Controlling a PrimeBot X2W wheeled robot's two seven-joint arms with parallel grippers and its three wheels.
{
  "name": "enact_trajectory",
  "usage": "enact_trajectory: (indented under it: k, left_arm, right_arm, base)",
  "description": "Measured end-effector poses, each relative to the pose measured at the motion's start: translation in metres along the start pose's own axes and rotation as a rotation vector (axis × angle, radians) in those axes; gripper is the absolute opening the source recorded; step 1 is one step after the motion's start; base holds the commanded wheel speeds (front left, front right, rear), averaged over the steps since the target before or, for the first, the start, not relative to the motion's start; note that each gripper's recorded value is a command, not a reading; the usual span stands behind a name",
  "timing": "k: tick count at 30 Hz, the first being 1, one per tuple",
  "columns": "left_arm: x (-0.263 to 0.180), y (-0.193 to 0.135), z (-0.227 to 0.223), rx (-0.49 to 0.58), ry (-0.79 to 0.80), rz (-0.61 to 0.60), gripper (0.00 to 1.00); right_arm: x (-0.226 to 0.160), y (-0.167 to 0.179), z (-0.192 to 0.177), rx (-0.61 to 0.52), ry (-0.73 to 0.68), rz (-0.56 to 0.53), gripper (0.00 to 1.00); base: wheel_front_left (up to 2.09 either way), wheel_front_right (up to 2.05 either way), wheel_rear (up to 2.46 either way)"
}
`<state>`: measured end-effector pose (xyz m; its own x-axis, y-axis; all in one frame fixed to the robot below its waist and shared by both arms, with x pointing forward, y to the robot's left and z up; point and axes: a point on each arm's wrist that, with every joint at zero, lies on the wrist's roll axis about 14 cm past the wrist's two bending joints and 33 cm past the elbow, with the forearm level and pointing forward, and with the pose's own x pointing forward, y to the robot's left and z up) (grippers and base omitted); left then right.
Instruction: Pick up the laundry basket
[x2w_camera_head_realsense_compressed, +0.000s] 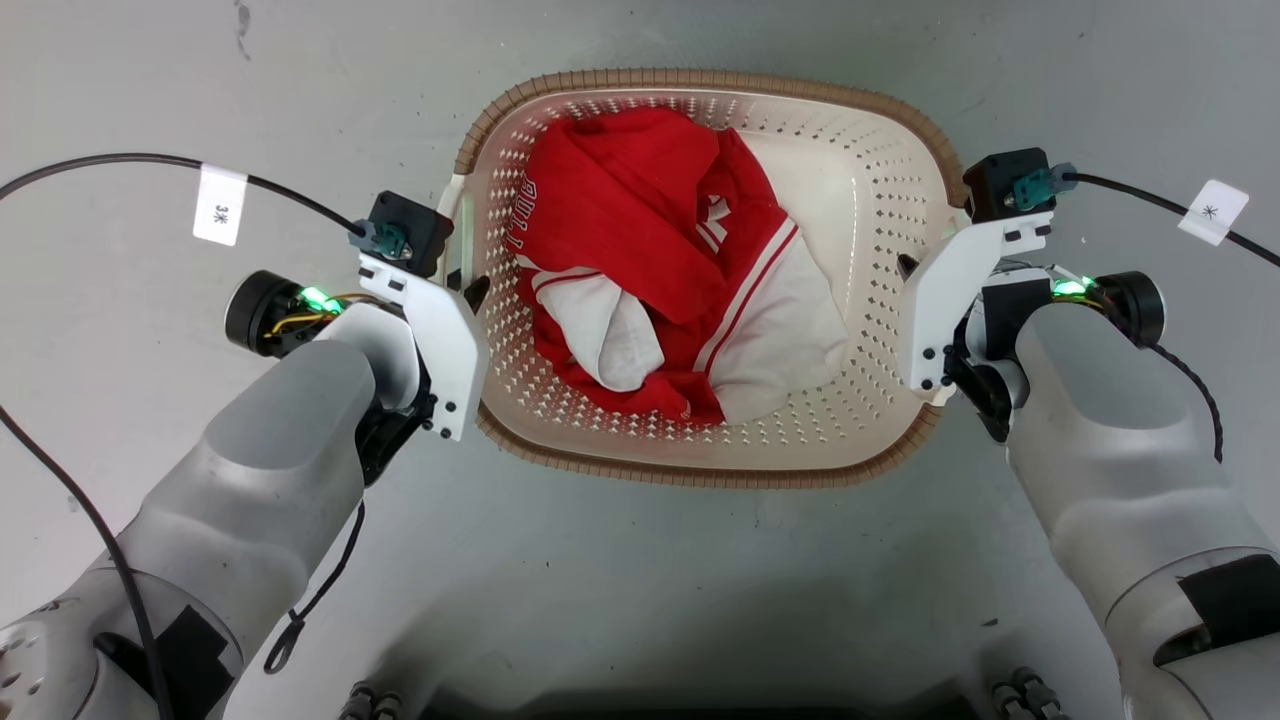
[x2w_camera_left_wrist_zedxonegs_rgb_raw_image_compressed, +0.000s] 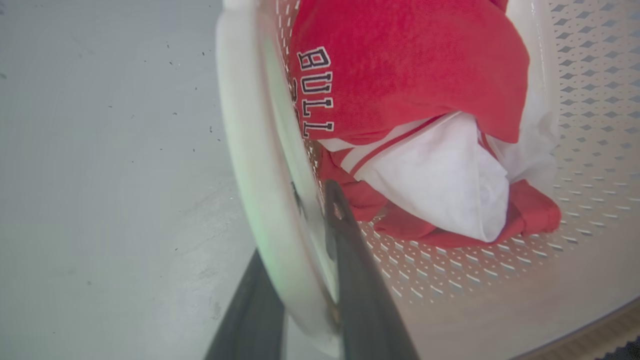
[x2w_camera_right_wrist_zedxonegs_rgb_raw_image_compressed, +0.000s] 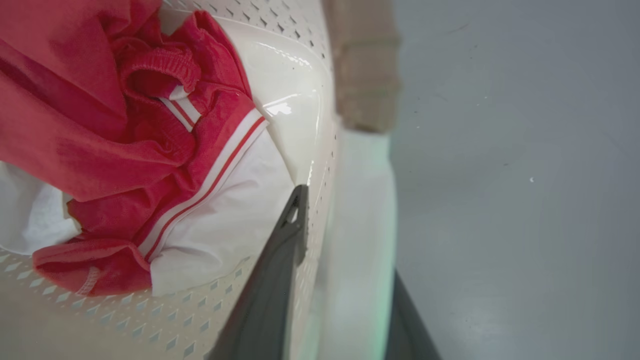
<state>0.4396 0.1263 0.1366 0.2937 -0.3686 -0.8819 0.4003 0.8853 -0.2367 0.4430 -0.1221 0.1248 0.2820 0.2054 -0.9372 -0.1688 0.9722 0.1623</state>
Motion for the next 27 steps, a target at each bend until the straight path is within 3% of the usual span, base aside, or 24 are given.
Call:
enact_trajectory:
  k: [12, 27]
  left_arm:
    - [-0.032, -0.014, 0.017, 0.036, 0.014, -0.024, 0.00]
    - [-0.131, -0.045, 0.042, 0.105, 0.074, -0.005, 0.00]
  right_arm:
    - [-0.034, -0.001, 0.010, -0.056, 0.049, -0.031, 0.00]
    - [-0.136, 0.013, 0.021, -0.128, 0.108, -0.080, 0.00]
  base:
    - [0.00, 0.00, 0.00]
    - [0.00, 0.00, 0.00]
